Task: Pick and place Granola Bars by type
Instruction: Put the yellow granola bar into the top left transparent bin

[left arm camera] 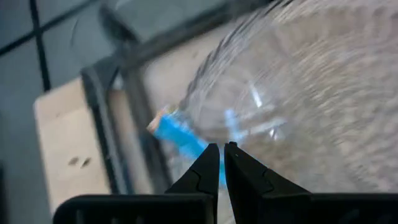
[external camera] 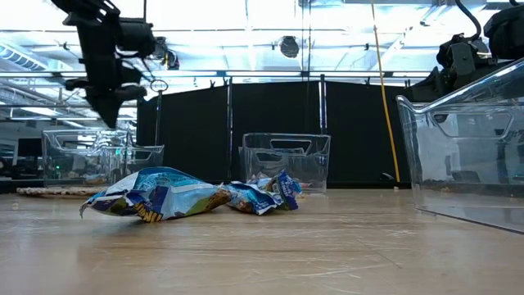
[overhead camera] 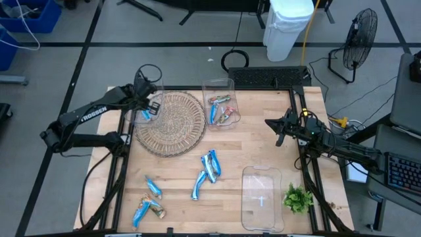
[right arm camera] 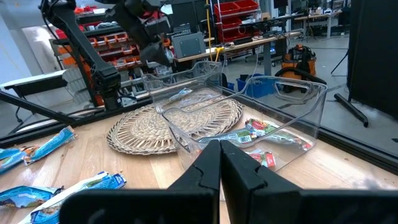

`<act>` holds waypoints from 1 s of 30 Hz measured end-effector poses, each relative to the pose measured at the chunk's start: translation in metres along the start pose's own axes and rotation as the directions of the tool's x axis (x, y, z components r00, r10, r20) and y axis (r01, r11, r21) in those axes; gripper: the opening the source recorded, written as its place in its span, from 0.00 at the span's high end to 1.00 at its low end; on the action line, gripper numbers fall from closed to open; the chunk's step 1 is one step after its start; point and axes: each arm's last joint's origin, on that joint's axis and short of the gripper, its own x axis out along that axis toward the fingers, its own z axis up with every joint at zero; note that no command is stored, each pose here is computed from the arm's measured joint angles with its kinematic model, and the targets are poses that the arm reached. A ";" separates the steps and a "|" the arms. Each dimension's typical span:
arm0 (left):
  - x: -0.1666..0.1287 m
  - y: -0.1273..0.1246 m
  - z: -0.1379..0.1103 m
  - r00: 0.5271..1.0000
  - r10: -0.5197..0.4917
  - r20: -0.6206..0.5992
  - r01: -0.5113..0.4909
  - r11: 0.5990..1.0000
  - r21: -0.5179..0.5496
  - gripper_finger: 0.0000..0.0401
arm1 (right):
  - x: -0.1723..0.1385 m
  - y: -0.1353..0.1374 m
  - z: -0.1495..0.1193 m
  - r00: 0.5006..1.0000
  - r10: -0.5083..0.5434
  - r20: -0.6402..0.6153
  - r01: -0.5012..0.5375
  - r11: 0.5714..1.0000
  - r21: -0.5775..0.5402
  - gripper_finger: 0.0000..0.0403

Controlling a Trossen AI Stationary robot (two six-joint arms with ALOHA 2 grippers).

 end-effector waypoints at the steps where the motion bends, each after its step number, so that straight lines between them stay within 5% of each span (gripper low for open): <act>1: -0.002 -0.003 0.001 1.000 -0.012 0.026 0.012 1.000 0.004 0.92 | 0.000 0.000 0.000 1.000 0.000 0.000 0.000 1.000 0.000 1.00; 6: -0.015 -0.018 0.006 0.981 -0.069 0.184 0.054 0.995 0.086 0.97 | 0.000 0.000 0.000 1.000 0.000 0.000 0.000 1.000 0.000 1.00; 13: -0.049 -0.044 -0.002 0.883 -0.335 0.329 0.260 0.932 0.251 0.96 | 0.000 0.000 0.000 1.000 0.000 0.001 0.000 1.000 0.000 1.00; 18: -0.069 -0.063 -0.025 0.782 -0.594 0.186 0.519 0.787 0.332 0.99 | 0.000 0.000 0.000 1.000 0.000 0.001 0.000 1.000 0.000 1.00; 23: -0.084 -0.081 -0.060 0.712 -0.699 -0.061 0.680 0.667 0.305 0.96 | 0.000 0.000 0.000 1.000 0.000 0.000 0.000 1.000 0.000 1.00; 27: -0.096 -0.095 -0.093 0.683 -0.697 -0.220 0.731 0.648 0.214 0.97 | 0.000 0.000 0.000 1.000 0.000 0.001 0.000 1.000 0.000 1.00; 30: -0.105 -0.104 -0.120 0.679 -0.668 -0.305 0.725 0.675 0.137 0.99 | 0.000 0.000 0.000 1.000 0.000 0.001 0.000 1.000 0.000 1.00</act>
